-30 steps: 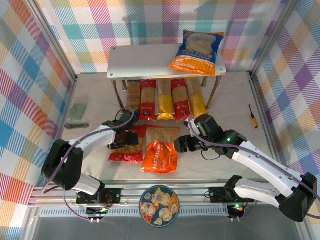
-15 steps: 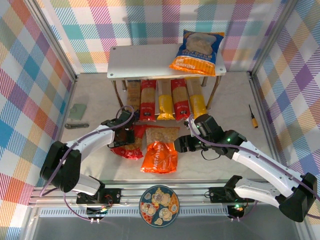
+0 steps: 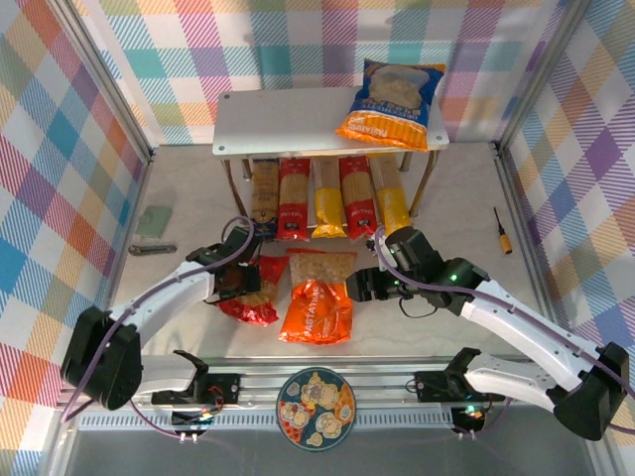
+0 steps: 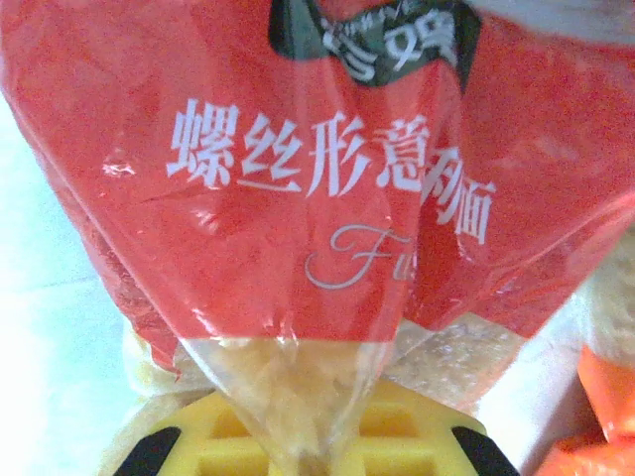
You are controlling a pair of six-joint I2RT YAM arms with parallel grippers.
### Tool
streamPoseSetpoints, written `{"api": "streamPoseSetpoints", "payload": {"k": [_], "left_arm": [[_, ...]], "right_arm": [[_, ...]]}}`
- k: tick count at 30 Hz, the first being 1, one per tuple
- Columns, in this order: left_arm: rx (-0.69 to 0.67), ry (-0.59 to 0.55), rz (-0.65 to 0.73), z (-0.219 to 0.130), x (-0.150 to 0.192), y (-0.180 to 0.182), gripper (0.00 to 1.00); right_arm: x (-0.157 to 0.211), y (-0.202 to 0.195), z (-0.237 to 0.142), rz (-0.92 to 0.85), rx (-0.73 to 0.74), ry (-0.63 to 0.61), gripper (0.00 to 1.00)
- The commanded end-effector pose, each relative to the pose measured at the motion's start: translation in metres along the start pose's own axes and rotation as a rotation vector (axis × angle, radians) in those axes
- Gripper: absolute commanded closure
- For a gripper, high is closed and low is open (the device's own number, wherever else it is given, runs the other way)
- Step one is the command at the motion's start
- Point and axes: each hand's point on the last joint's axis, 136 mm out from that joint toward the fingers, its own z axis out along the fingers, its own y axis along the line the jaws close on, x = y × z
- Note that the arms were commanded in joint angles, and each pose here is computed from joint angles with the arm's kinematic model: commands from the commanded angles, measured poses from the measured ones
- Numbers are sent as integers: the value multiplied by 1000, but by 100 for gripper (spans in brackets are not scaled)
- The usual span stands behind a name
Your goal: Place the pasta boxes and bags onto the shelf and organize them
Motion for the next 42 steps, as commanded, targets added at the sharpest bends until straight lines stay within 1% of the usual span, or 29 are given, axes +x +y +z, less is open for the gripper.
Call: {"api": "streamPoseSetpoints", "payload": {"k": [1, 7, 13, 22, 28, 34, 38, 42], "left_arm": [[21, -49, -27, -26, -6, 2, 100], [73, -85, -39, -53, -11, -3, 100], [147, -121, -51, -89, -13, -8, 100], [263, -203, -36, -165, -25, -19, 100], [348, -290, -16, -217, -36, -25, 100], [463, -410, 23, -269, -62, -46, 100], [525, -485, 72, -300, -87, -64, 100], [561, -604, 120, -340, -115, -77, 100]], "right_arm": [[-2, 0, 0, 2, 2, -20, 34], [-1, -1, 1, 5, 5, -18, 34], [-1, -2, 2, 2, 10, -18, 34], [-1, -5, 11, 1, 31, 12, 34], [-3, -4, 18, -3, 28, 24, 34], [-4, -5, 24, -7, 35, 44, 34], [-6, -4, 26, -9, 30, 40, 34], [-8, -2, 29, -9, 21, 43, 34]]}}
